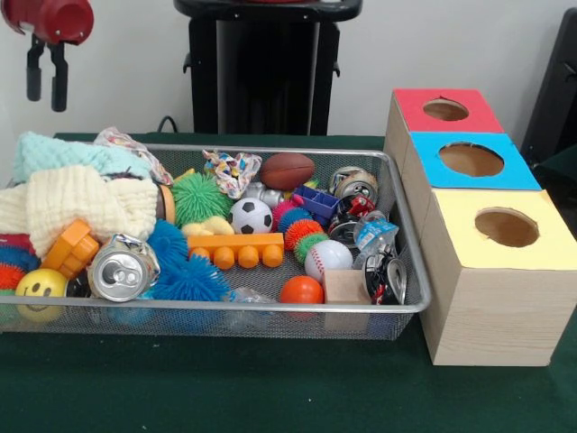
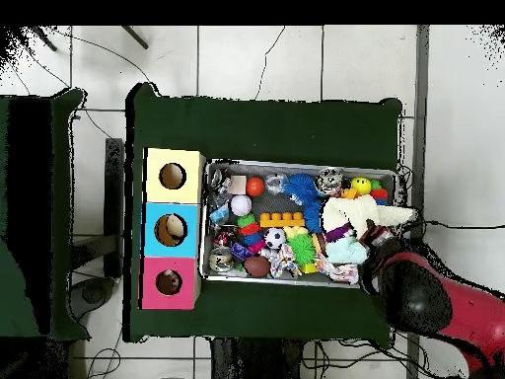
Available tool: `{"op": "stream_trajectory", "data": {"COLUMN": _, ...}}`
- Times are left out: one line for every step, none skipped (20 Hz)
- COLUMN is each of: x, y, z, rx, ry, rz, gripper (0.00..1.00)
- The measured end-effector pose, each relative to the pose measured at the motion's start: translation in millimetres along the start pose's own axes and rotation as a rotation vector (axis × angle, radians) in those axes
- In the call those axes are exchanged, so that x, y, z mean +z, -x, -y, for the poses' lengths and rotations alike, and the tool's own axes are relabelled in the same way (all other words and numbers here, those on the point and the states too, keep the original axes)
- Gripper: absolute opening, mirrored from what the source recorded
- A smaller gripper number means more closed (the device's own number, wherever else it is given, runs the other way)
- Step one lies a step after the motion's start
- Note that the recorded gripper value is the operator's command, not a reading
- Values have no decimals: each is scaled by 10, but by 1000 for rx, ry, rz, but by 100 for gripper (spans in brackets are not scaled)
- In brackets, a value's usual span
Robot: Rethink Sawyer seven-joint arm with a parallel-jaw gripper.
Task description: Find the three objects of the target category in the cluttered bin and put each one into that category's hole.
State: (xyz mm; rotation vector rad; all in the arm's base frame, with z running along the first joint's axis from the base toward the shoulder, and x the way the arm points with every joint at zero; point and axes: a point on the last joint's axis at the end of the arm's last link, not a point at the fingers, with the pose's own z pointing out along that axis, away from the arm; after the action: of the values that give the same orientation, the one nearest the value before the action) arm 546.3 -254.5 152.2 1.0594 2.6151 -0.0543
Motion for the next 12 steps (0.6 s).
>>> {"op": "stream_trajectory", "data": {"x": 1, "y": -21, "z": -82, "rx": -12, "ry": 9, "rz": -2, "gripper": 100}}
{"op": "stream_trajectory", "data": {"x": 4, "y": -32, "z": -122, "rx": -18, "ry": 14, "rz": -4, "gripper": 100}}
{"op": "stream_trajectory", "data": {"x": 11, "y": -53, "z": -181, "rx": -26, "ry": 22, "rz": -7, "gripper": 100}}
{"op": "stream_trajectory", "data": {"x": 18, "y": -73, "z": -240, "rx": -35, "ry": 30, "rz": -10, "gripper": 100}}
{"op": "stream_trajectory", "data": {"x": 32, "y": -103, "z": -300, "rx": -44, "ry": 38, "rz": -15, "gripper": 100}}
{"op": "stream_trajectory", "data": {"x": 52, "y": -137, "z": -349, "rx": -51, "ry": 45, "rz": -22, "gripper": 100}}
{"op": "stream_trajectory", "data": {"x": 72, "y": -171, "z": -399, "rx": -59, "ry": 52, "rz": -29, "gripper": 100}}
{"op": "stream_trajectory", "data": {"x": 90, "y": -202, "z": -433, "rx": -64, "ry": 57, "rz": -36, "gripper": 100}}
{"op": "stream_trajectory", "data": {"x": 99, "y": -219, "z": -449, "rx": -66, "ry": 59, "rz": -40, "gripper": 100}}
{"op": "stream_trajectory", "data": {"x": 129, "y": -288, "z": -500, "rx": -74, "ry": 64, "rz": -54, "gripper": 100}}
{"op": "stream_trajectory", "data": {"x": 148, "y": -344, "z": -530, "rx": -80, "ry": 66, "rz": -64, "gripper": 100}}
{"op": "stream_trajectory", "data": {"x": 168, "y": -400, "z": -560, "rx": -86, "ry": 68, "rz": -74, "gripper": 100}}
